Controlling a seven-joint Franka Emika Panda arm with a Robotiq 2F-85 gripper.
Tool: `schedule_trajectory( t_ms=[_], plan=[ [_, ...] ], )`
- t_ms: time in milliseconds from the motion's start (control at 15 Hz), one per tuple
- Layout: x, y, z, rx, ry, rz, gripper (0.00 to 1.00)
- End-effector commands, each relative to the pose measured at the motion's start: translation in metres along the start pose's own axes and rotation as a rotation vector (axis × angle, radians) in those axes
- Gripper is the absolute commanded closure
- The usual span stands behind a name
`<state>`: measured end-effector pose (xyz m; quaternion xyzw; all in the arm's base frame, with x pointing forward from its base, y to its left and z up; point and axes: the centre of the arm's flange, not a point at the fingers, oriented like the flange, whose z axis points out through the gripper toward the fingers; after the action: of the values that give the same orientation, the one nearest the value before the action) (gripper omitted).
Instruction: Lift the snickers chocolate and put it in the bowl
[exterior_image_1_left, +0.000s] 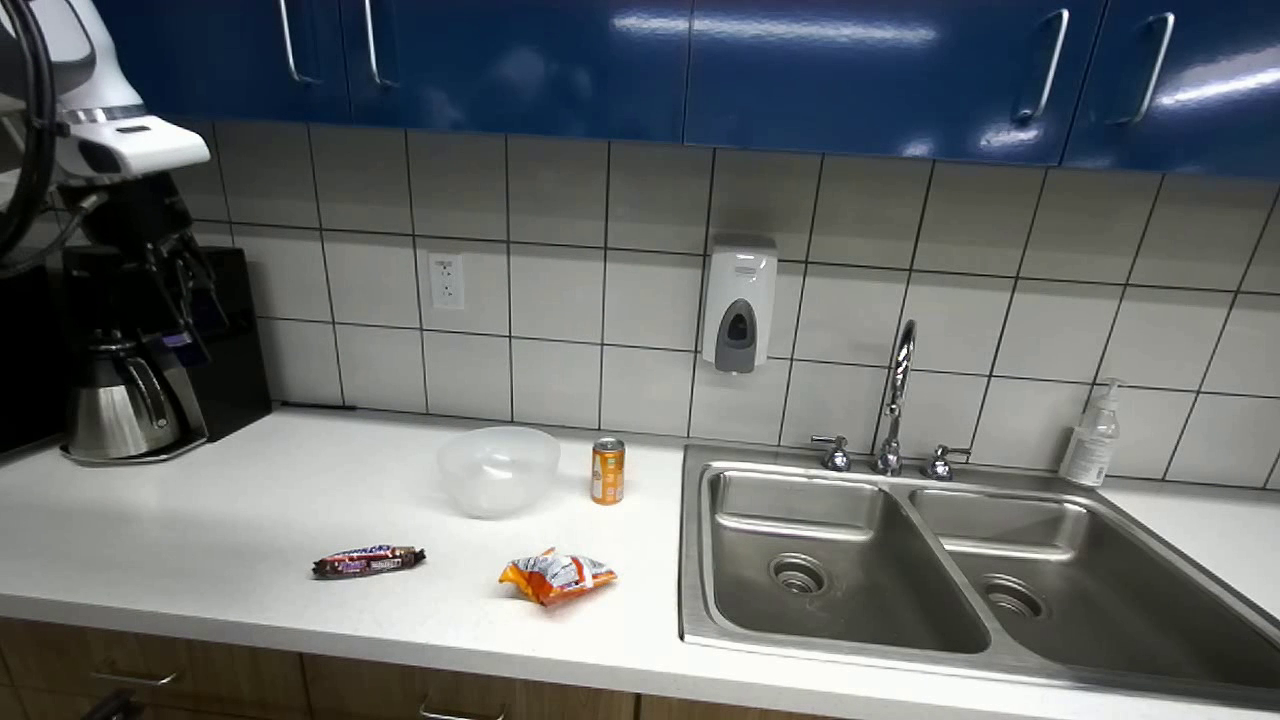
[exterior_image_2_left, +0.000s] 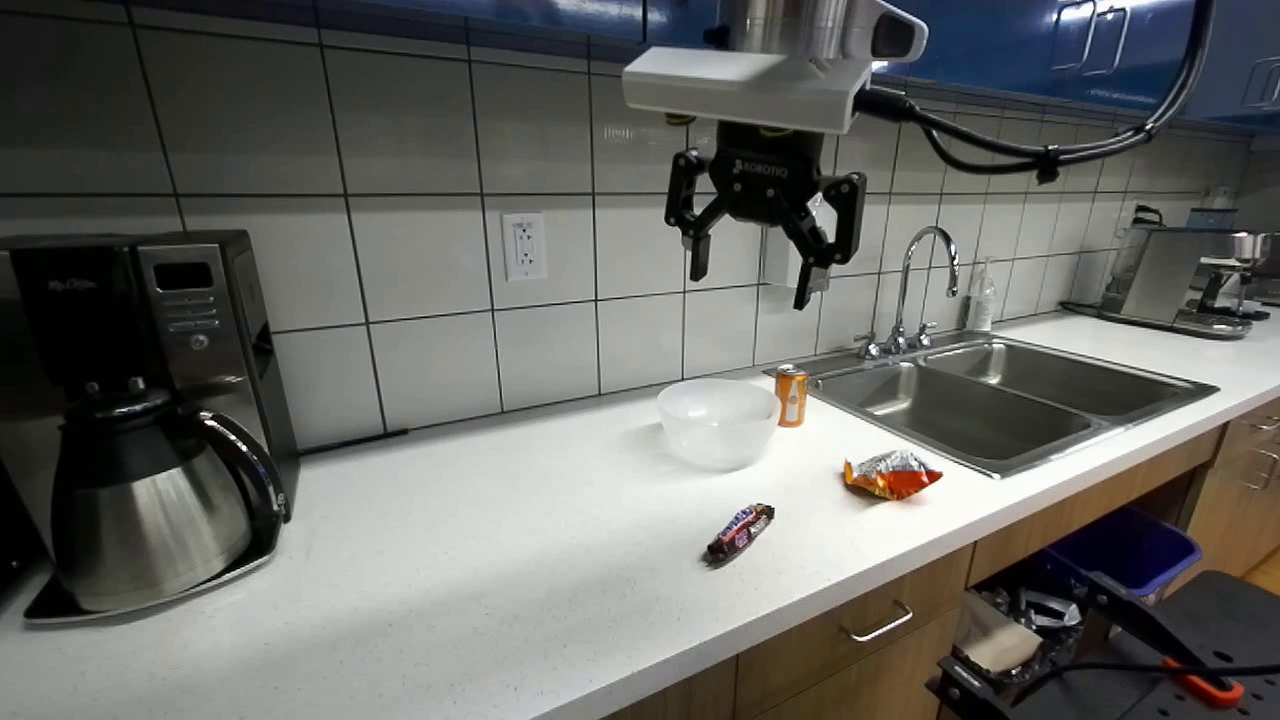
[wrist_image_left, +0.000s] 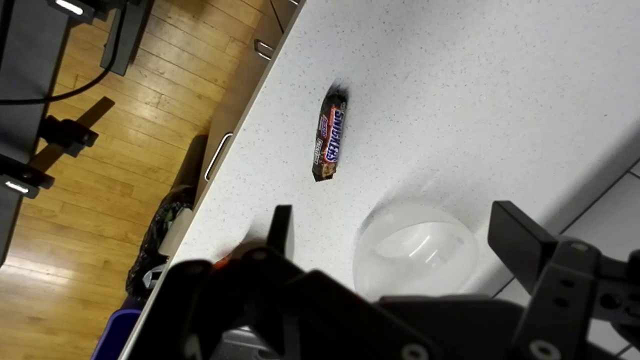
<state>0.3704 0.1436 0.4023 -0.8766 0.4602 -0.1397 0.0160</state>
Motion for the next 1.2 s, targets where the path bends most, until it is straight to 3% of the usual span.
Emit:
schedule_trajectory(
  t_ms=[0,200,400,733,1133],
  plan=[
    [0.000,0.000,0.001,0.002,-0.001,0.001,0.00],
    [0.000,0.000,0.001,0.003,-0.001,0.002,0.00],
    [-0.020,-0.019,0.004,-0.002,-0.021,0.012,0.00],
    [-0.030,-0.045,0.013,-0.045,0.029,0.105,0.00],
    [0.005,-0.056,0.050,-0.094,0.081,0.247,0.00]
  ],
)
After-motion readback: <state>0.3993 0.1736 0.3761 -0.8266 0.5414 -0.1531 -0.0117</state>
